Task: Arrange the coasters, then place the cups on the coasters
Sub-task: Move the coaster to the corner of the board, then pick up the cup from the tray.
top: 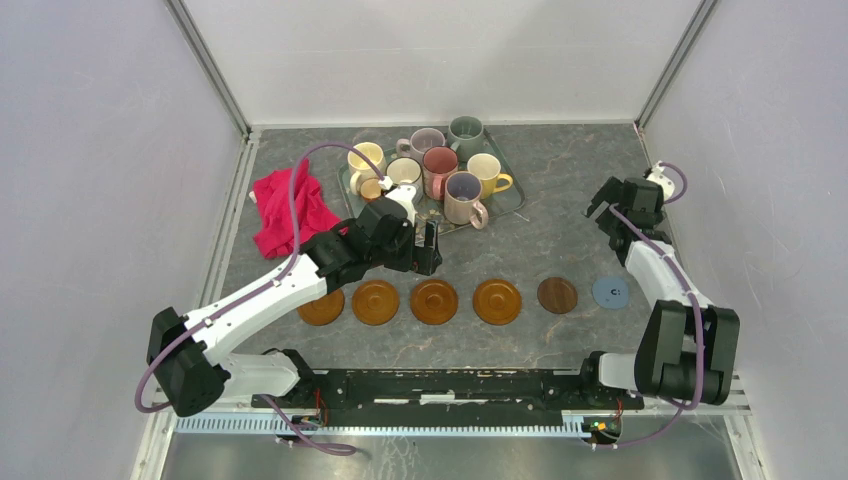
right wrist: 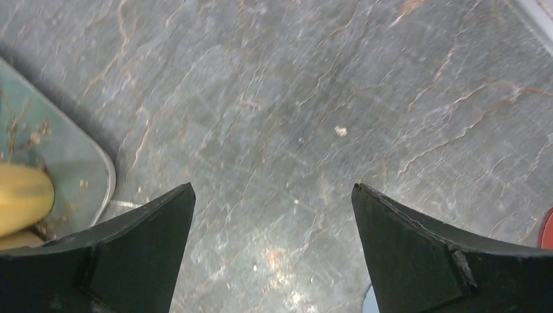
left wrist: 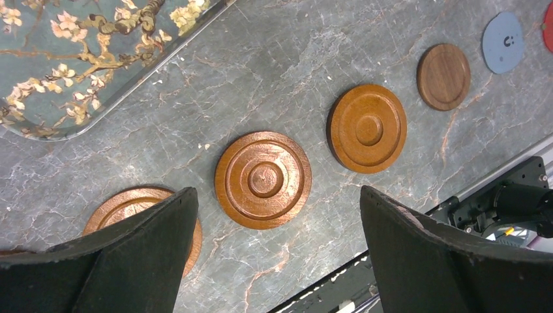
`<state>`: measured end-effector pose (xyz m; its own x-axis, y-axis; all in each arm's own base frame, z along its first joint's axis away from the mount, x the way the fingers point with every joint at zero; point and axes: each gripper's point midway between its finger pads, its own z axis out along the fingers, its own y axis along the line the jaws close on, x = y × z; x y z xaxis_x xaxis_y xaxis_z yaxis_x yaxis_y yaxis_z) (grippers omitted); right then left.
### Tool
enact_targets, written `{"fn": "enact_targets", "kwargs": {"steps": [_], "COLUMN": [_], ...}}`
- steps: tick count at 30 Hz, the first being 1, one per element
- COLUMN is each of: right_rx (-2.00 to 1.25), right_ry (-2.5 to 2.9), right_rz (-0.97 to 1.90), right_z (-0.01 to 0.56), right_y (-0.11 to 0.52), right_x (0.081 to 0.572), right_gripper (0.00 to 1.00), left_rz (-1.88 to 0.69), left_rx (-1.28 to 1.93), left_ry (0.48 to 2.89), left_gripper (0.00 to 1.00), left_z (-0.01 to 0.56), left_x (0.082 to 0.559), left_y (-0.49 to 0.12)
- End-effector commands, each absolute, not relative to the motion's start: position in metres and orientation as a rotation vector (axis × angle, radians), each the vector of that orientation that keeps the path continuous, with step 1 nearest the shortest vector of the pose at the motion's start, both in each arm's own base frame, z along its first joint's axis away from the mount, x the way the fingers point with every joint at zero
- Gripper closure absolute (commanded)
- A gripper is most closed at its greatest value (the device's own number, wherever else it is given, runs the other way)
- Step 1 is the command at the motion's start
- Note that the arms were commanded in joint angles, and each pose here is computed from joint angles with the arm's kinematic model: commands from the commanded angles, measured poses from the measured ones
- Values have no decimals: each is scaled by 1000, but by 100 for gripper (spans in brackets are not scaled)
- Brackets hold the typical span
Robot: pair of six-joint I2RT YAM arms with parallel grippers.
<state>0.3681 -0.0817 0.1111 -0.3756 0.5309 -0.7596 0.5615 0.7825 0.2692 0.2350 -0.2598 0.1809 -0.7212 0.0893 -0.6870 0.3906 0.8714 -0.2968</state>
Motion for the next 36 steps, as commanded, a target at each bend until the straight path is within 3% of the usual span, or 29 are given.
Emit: {"fn": "enact_targets", "kwargs": {"steps": [1, 22, 36], "right_rx": [668, 135, -75], "right_ry": [2093, 2138, 2131], "right_rz": [-18, 220, 326], "right_z": [116, 157, 158], "right_y": [-54, 74, 121], "right_x": [353, 321, 299], "right_gripper": [2, 2, 2], "left_rz": [-599, -535, -464], "left_rx": [244, 148, -45], "left_ry": [2249, 2169, 2189], "left_gripper": [0, 0, 0], "left_z": [200, 209, 191], "left_x": [243, 237, 237], "left_y": [-258, -224, -201]}}
